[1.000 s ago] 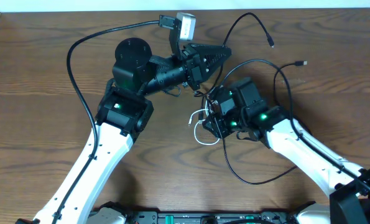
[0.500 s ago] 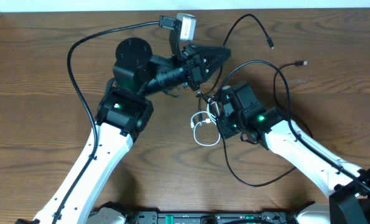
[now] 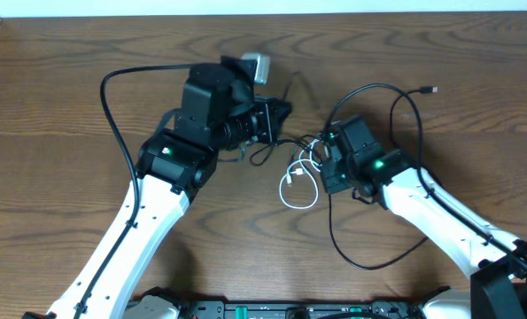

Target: Untangle cables

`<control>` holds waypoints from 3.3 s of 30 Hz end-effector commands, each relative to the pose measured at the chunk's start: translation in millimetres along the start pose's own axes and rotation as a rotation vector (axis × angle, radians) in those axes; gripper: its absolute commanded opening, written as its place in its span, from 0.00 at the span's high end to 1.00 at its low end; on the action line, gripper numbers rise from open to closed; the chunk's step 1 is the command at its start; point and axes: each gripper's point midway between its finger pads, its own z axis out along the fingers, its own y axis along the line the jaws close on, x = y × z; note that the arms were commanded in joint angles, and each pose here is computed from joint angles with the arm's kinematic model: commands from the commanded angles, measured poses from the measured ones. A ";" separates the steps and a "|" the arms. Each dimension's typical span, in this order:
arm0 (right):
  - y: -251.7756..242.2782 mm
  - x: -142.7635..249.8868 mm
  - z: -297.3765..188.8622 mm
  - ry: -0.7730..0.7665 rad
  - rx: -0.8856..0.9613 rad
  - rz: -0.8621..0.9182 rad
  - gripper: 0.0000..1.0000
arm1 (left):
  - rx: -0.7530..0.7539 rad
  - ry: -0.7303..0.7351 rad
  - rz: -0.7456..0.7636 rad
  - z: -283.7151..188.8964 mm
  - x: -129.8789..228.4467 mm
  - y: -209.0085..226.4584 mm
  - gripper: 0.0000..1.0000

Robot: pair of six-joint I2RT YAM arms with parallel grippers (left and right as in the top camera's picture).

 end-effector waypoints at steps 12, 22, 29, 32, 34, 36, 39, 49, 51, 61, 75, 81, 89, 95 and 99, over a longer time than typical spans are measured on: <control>-46.7 -37.0 -65.1 -0.201 0.005 0.161 0.99 | -0.553 0.011 0.023 -31.5 15.7 94.9 0.92; 38.4 -63.8 -112.8 -0.349 -0.477 -0.043 0.99 | -0.494 0.060 0.010 -23.2 25.2 88.1 0.54; 58.8 -66.3 -126.9 -0.372 -0.607 -0.090 0.99 | -0.446 0.081 0.004 -19.5 29.1 80.5 0.48; 66.8 -65.1 -132.8 -0.372 -0.662 -0.109 0.99 | -0.445 0.079 0.004 -18.7 28.6 80.6 0.41; 70.7 -64.4 -136.0 -0.373 -0.690 -0.119 0.99 | -0.432 0.080 0.004 -17.3 28.4 78.5 0.35; 72.8 -64.1 -137.8 -0.374 -0.705 -0.124 0.99 | -0.387 0.091 0.001 -13.1 29.7 71.7 0.31; 73.9 -64.3 -138.9 -0.376 -0.712 -0.128 0.99 | -0.288 0.127 0.039 -4.1 33.4 57.1 0.26; 82.6 -59.4 -145.3 -0.362 -0.778 -0.145 0.99 | -0.110 0.213 0.081 29.8 44.8 40.2 0.24; 82.7 -59.3 -145.4 -0.361 -0.779 -0.145 0.99 | -0.098 0.212 0.083 34.5 44.1 39.9 0.24; 86.2 -57.3 -148.4 -0.355 -0.808 -0.153 0.99 | 0.025 0.180 0.121 41.2 34.0 18.8 0.40; 101.1 -47.8 -163.7 -0.330 -0.936 -0.189 0.99 | 0.056 0.102 0.159 43.7 15.1 10.2 0.53; 101.0 -47.8 -163.9 -0.330 -0.938 -0.189 0.99 | 0.027 0.094 0.159 44.0 13.7 15.2 0.39; 104.8 -45.7 -169.0 -0.328 -0.974 -0.203 0.99 | 0.017 0.120 0.147 45.0 20.0 18.7 0.39; 106.2 -46.5 -171.6 -0.336 -0.987 -0.213 0.99 | 0.007 0.164 0.156 46.7 32.2 24.9 0.38; 104.9 -47.5 -169.8 -0.339 -0.973 -0.209 0.99 | 0.017 0.180 0.249 46.3 36.7 25.7 0.38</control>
